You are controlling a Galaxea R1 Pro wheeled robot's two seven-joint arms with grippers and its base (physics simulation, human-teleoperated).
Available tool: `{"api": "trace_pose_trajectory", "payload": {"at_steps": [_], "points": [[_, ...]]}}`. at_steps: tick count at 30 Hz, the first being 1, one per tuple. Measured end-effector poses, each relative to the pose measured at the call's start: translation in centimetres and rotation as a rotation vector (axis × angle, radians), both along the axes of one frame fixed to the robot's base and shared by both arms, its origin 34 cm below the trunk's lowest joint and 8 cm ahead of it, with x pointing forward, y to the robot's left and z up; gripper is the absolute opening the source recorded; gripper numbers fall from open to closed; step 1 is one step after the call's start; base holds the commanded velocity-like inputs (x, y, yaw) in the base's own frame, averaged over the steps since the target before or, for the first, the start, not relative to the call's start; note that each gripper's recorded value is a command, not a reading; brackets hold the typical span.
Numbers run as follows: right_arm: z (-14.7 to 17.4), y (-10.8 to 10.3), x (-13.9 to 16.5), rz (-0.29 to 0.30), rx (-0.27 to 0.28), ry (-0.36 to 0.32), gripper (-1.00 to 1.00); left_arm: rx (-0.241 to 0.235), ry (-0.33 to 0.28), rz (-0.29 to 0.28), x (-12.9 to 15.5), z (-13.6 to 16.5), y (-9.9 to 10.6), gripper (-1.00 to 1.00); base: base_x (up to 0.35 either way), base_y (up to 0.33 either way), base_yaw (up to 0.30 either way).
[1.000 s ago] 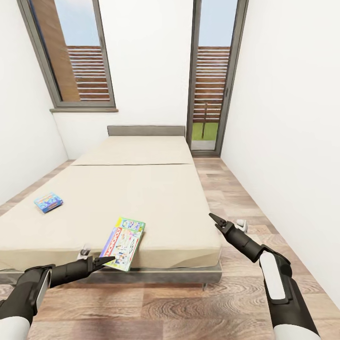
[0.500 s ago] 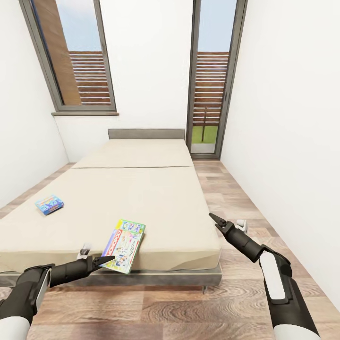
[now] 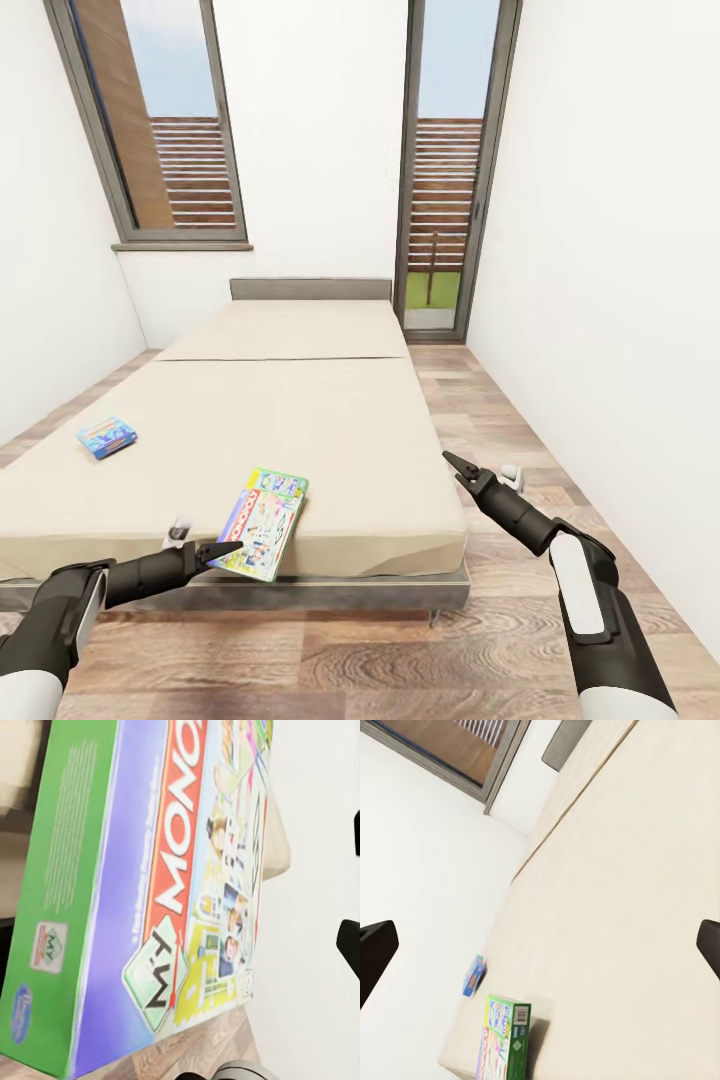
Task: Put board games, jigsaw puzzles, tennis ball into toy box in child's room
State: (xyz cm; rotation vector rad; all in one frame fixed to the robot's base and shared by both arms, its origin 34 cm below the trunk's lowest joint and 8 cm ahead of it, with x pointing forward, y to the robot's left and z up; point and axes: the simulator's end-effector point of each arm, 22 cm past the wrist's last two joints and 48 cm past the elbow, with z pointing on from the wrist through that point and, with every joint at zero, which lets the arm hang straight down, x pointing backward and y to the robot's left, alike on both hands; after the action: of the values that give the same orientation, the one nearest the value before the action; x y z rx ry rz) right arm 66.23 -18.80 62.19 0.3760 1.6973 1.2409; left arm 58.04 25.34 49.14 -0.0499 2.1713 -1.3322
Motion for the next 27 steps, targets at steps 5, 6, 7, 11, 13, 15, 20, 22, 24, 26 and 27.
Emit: {"api": "trace_pose_trajectory", "payload": {"at_steps": [5,6,7,11,13,15,20,22,24,26,27], "points": [[0.0,0.0,0.0,0.000,0.000,0.000,1.00,-0.011,-0.006,-0.004,-0.1,0.3,-0.1,1.00,0.000,0.000,0.000],[0.0,0.0,0.0,-0.001,0.000,0.000,1.00,-0.013,-0.007,-0.005,-0.1,0.3,-0.1,1.00,0.000,0.000,0.000],[0.0,0.0,0.0,0.000,0.000,0.000,1.00,-0.014,-0.008,-0.006,-0.1,0.3,-0.1,-1.00,0.000,0.000,0.000],[0.0,0.0,0.0,0.000,0.000,0.000,1.00,-0.020,-0.010,-0.006,-0.1,0.5,-0.2,-1.00,0.000,0.000,0.000],[0.0,0.0,0.0,0.000,0.000,0.000,1.00,-0.026,-0.009,-0.005,-0.1,0.6,-0.2,-1.00,0.000,0.000,0.000],[0.0,0.0,0.0,0.000,0.000,0.000,1.00,-0.029,-0.006,-0.003,-0.1,0.6,-0.2,-1.00,0.000,0.000,0.000],[0.5,0.0,-0.1,-0.001,0.001,-0.008,1.00,-0.029,-0.013,-0.005,-0.1,1.0,-0.2,-1.00,0.000,0.000,0.000],[1.0,0.0,-0.2,-0.001,0.001,-0.016,1.00,-0.035,-0.020,-0.004,-0.1,1.5,-0.3,-1.00,0.000,0.000,0.000],[1.5,0.0,-0.3,-0.001,0.001,-0.024,1.00,-0.027,-0.033,-0.011,-0.1,1.9,-0.3,-1.00,0.000,0.000,0.000],[2.0,-0.1,-0.4,-0.001,0.001,-0.032,1.00,-0.032,-0.043,-0.015,-0.2,2.4,-0.4,-1.00,0.000,0.000,0.000],[2.2,-0.1,-0.5,-0.001,0.001,-0.037,1.00,-0.033,-0.048,-0.016,-0.2,2.7,-0.4,-1.00,0.000,0.000,0.000]]}}
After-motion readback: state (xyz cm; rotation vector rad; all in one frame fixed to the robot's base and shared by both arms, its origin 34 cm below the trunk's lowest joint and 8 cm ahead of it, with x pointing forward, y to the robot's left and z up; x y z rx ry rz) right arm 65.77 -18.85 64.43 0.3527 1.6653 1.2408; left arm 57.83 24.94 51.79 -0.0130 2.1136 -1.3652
